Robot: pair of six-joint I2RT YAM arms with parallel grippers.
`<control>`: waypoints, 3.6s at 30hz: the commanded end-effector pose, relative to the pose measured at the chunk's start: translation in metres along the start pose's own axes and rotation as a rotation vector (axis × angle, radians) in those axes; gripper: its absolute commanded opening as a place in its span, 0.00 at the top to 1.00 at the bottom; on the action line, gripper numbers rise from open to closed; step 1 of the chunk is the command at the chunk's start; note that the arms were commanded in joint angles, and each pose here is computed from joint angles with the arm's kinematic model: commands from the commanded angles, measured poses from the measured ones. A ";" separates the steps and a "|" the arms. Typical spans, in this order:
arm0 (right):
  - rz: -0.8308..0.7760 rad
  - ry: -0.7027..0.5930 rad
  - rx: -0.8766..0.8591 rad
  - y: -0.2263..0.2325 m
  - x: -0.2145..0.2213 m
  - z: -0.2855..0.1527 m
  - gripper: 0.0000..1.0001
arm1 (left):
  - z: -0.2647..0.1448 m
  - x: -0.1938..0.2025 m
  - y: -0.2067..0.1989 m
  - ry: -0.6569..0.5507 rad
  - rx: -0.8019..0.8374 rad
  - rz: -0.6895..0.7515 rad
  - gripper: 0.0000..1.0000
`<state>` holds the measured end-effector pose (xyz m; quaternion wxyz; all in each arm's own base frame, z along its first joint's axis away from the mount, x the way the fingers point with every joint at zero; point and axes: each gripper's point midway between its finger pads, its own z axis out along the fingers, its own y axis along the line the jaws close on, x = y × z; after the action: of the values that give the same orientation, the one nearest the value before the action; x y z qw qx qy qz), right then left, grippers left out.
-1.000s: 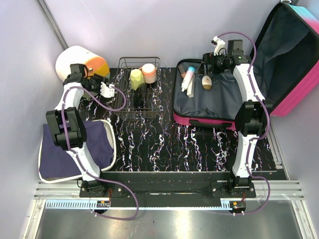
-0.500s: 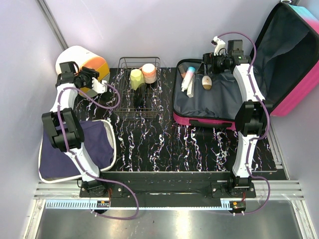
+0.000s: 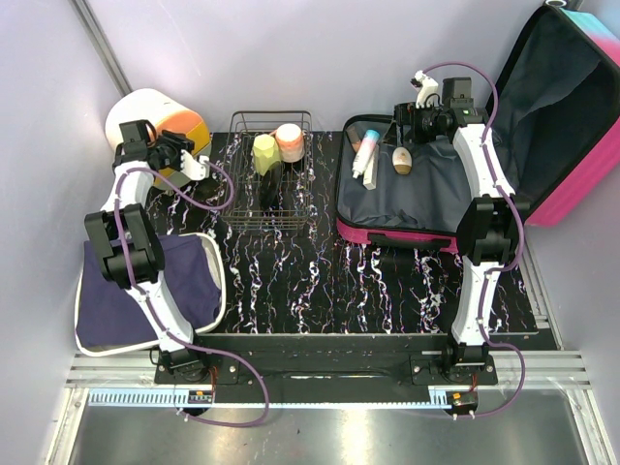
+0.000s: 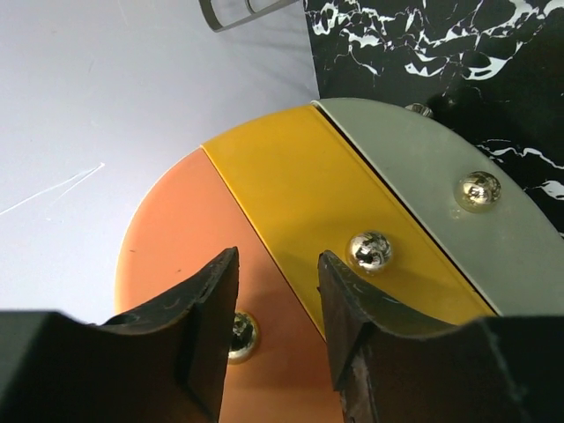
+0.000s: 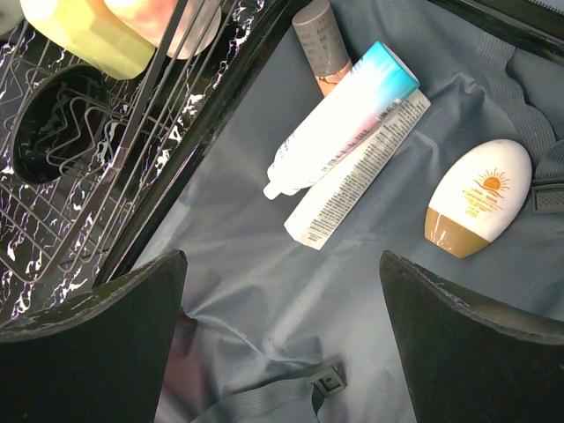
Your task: Open, take out, and arrange the luggage
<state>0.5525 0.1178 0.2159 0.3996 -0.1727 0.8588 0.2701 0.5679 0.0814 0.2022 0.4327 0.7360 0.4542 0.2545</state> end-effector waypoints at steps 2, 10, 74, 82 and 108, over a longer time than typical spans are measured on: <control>-0.024 -0.035 -0.052 0.018 -0.015 -0.009 0.00 | -0.030 -0.012 0.042 -0.016 -0.099 0.052 0.51; -0.073 -0.077 -0.161 0.069 -0.041 0.012 0.00 | -0.038 -0.063 0.045 -0.126 -0.088 -0.125 0.41; -0.187 0.068 -0.197 0.116 -0.002 0.034 0.00 | -0.088 -0.028 0.085 0.099 -0.672 -2.591 0.34; -0.190 0.075 -0.174 0.111 -0.001 0.034 0.00 | -0.075 -0.019 0.067 0.183 -0.730 -2.713 0.45; -0.176 0.114 -0.097 0.099 0.000 0.032 0.00 | -0.025 0.030 0.036 0.350 -0.884 -2.784 0.58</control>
<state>0.5160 0.2176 0.2122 0.3385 -0.2765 0.8553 0.2782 0.5690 0.0978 0.2222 0.4156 -0.5040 0.7388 -0.1660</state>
